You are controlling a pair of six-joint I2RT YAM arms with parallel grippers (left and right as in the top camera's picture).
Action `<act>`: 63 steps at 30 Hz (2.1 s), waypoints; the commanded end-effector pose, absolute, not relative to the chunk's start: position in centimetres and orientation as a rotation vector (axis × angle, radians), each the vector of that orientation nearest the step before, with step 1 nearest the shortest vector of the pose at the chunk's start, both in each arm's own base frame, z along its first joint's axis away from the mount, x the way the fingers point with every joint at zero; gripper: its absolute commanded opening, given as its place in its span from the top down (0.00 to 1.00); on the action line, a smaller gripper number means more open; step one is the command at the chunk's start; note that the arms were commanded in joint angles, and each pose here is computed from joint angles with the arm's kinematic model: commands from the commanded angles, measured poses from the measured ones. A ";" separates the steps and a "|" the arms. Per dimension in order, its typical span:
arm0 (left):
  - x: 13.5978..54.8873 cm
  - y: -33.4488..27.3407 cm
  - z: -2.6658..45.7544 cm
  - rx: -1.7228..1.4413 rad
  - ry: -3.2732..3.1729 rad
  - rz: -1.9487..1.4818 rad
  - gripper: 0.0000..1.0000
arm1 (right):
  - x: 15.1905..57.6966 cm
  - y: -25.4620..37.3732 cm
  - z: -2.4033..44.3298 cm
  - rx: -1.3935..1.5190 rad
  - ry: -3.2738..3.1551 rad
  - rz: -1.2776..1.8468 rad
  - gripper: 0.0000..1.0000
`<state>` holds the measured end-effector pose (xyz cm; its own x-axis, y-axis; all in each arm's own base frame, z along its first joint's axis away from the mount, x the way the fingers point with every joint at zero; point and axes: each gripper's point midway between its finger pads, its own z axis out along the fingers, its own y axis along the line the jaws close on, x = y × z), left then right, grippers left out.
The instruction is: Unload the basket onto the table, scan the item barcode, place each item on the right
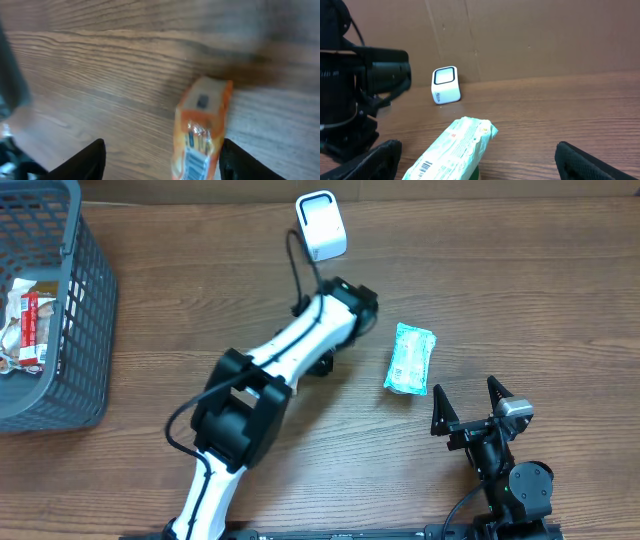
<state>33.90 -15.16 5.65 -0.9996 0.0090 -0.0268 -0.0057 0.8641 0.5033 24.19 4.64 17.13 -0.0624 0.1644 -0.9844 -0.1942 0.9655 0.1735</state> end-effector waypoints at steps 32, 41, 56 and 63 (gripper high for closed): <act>34.8 -17.8 10.9 -0.065 3.084 0.201 0.37 | 24.2 4.5 17.0 -0.023 1.601 0.283 0.00; 33.8 -17.7 7.6 -0.123 3.121 0.189 0.36 | 24.2 4.5 17.0 -0.023 1.601 0.283 0.00; 33.5 -17.3 5.5 -0.145 3.122 0.194 0.36 | 24.2 4.5 17.0 -0.023 1.601 0.283 0.00; 33.9 -17.0 7.6 -0.120 3.048 0.178 0.37 | 24.2 4.5 17.0 -0.023 1.601 0.283 0.00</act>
